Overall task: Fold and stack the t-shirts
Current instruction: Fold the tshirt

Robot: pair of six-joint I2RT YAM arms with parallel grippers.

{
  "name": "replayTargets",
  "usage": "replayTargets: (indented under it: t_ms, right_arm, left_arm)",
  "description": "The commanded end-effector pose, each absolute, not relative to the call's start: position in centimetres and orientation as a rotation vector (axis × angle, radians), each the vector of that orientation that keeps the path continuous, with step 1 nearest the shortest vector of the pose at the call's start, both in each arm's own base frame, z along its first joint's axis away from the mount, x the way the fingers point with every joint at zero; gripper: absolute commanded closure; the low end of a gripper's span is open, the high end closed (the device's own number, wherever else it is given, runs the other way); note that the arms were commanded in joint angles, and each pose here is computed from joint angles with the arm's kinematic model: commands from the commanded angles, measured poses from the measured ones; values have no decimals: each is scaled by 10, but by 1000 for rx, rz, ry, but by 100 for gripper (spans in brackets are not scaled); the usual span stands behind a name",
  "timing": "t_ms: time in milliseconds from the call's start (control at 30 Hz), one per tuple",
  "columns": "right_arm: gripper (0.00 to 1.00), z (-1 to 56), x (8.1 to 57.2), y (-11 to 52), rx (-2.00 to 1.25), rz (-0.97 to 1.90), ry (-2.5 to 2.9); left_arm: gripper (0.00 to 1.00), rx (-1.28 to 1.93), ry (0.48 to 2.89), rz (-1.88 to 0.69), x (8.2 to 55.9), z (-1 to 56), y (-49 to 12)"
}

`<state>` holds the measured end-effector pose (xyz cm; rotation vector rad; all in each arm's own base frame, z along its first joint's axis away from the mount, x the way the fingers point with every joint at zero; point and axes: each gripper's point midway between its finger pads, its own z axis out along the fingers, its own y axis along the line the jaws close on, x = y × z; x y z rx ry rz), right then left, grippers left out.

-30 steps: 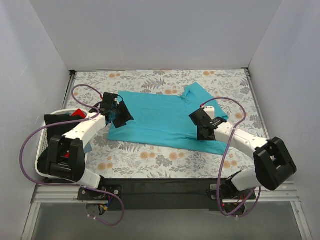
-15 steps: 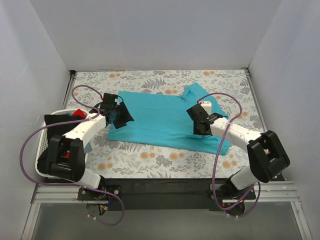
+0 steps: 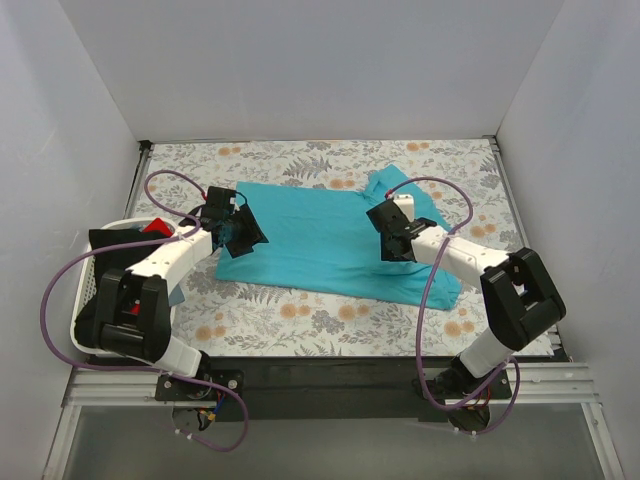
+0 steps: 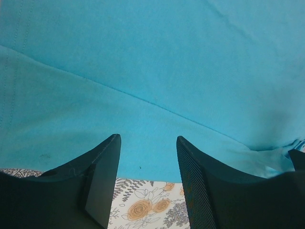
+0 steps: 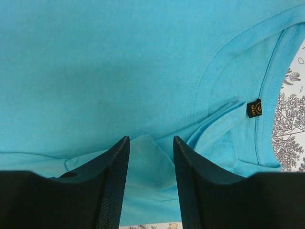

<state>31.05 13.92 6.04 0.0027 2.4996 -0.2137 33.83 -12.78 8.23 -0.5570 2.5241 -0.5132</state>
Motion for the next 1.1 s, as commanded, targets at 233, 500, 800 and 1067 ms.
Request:
replayTargets:
  t_ms: [233,500,800,1067]
  right_arm:
    - [55,44,313,141,31,-128,2521]
    - [57,37,312,144,60,-24,2544]
    - [74,34,310,149,85,74,2553]
    - [92,45,322,153,73,93,2522]
  left_arm:
    - [51,-535,2515,-525,340,84,-128]
    - [51,-540,2520,-519,339,82,-128]
    - [51,-539,2523,-515,339,81,-127]
    - [51,-541,2524,-517,339,80,-128]
